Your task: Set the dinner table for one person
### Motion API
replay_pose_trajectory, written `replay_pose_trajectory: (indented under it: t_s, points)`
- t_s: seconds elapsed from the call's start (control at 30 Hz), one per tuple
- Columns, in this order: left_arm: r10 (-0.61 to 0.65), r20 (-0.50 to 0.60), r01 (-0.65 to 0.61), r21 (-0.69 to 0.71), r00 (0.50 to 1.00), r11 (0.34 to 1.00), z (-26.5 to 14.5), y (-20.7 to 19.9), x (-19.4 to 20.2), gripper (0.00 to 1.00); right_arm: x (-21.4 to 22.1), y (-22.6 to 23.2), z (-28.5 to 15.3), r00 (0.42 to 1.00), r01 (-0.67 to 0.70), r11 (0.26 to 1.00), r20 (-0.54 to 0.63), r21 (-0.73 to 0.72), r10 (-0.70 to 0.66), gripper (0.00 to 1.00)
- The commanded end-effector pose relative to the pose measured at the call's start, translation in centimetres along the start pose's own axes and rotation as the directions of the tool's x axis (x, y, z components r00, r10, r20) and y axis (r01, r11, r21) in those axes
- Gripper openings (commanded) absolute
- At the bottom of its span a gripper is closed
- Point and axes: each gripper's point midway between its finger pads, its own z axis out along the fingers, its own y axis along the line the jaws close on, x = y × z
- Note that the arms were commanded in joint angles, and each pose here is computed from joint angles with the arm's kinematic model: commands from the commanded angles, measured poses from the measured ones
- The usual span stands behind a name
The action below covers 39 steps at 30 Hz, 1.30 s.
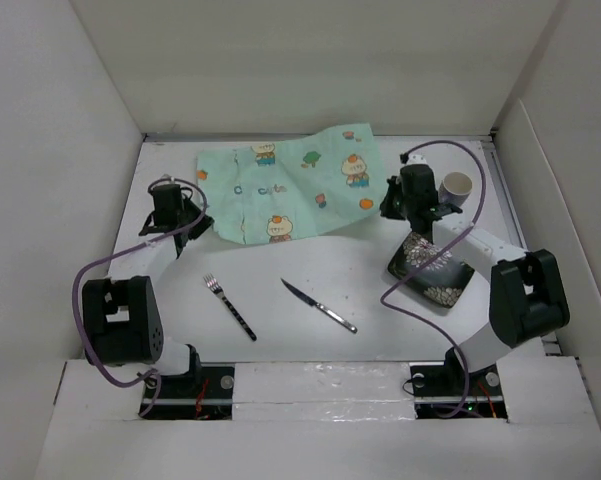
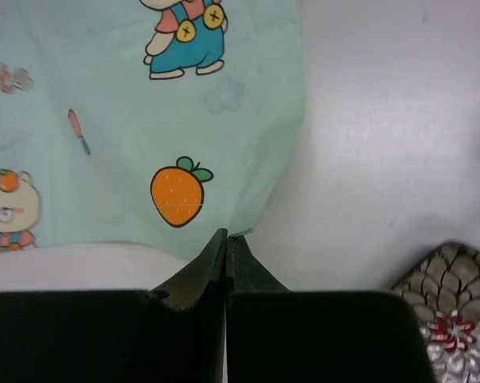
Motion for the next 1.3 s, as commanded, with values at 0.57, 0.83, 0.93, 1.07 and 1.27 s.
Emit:
replay_pose_trajectory:
  t_s: [0.57,0.83,0.93,1.07,1.27]
  points:
    - [-0.044,0.138,0.073,-0.218,0.989,0.973,-1.6,7.4,2.2,0.0,11.8,-3.4,-5.4,0.993,0.005,0.998,-0.116,0.067,0.003,0.0]
    - [-0.044,0.103,0.069,-0.248,0.994,0.966,-2.0,8.7,3.8,0.0,12.8,-3.9,-6.1,0.991,-0.004,0.998,-0.137,0.069,0.014,0.0]
    - [-0.03,0.116,0.059,-0.257,0.993,0.965,-2.2,8.6,4.1,0.0,13.2,-3.7,-6.3,0.99,-0.01,0.999,-0.142,0.051,0.017,0.0]
    - [-0.03,0.112,0.06,-0.272,0.993,0.961,-2.4,8.8,4.4,0.0,12.9,-3.9,-6.3,0.99,-0.011,0.998,-0.138,0.064,0.02,0.06]
    - [-0.039,0.154,0.074,-0.228,0.987,0.971,-3.0,7.2,2.8,0.41,12.3,-3.4,-6.7,0.991,-0.008,0.998,-0.129,0.055,0.015,0.37]
